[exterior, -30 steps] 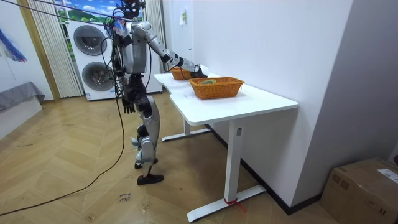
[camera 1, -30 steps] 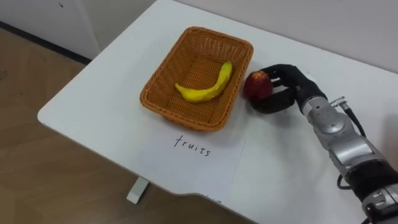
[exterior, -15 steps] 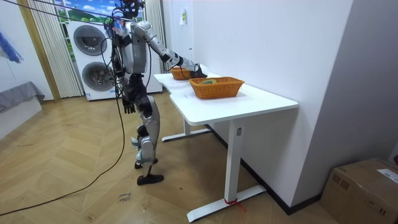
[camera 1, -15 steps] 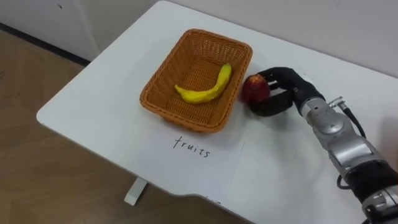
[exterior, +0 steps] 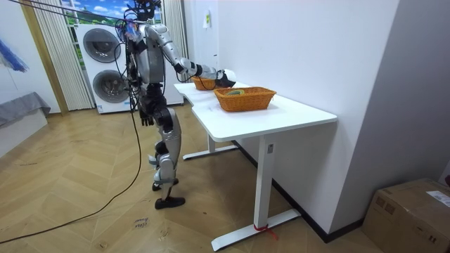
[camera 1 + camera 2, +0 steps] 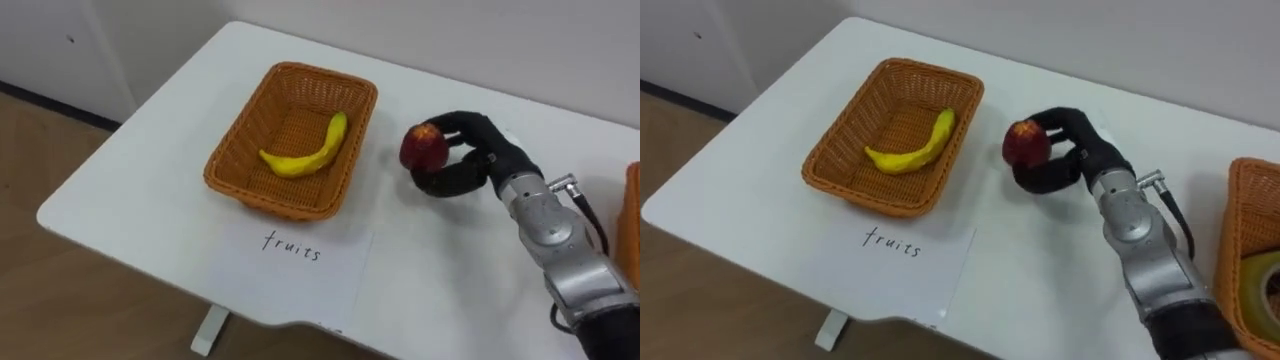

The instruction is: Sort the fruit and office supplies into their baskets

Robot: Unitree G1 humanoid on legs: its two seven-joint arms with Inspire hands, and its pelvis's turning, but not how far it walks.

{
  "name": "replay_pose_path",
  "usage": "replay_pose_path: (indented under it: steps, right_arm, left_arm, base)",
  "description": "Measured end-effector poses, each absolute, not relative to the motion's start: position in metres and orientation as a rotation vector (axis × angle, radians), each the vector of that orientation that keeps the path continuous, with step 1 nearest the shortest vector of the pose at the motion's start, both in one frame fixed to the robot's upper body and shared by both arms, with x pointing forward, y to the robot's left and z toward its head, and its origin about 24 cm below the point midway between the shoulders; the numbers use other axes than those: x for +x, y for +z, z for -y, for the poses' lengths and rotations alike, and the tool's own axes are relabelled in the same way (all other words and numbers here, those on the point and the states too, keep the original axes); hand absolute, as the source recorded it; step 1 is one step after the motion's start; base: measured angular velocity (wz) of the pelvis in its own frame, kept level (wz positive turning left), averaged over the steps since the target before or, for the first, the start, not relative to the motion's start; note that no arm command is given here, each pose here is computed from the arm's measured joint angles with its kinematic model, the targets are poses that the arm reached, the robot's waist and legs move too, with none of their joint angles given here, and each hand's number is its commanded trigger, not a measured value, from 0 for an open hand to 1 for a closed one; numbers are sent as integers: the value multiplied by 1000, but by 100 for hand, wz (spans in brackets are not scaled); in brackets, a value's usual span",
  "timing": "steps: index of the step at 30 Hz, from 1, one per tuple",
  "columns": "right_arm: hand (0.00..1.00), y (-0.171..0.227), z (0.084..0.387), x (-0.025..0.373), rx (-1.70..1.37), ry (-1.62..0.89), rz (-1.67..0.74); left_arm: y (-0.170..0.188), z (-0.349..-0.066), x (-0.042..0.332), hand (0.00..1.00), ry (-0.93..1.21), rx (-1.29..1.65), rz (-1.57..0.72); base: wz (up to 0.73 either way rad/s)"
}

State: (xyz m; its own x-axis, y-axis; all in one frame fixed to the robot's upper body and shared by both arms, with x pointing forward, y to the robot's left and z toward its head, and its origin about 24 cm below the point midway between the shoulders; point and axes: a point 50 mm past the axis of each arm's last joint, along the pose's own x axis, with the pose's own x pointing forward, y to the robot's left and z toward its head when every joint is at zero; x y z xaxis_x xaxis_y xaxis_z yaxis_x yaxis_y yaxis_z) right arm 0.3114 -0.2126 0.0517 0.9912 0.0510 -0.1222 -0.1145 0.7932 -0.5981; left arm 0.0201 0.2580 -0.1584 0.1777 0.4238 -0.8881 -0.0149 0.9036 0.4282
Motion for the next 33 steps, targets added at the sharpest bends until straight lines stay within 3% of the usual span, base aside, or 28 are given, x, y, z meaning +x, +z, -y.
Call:
replay_pose_path:
  steps: [12, 33]
  right_arm:
    - [100, 85, 219, 311, -652, 24, 16]
    - [100, 118, 181, 314, -746, 143, 149]
  left_arm:
    - [-158, -262, 6, 0, 387, 317, -1395]
    - [-158, -266, 9, 0, 387, 320, -1390]
  base:
    - [0]
    - [0]
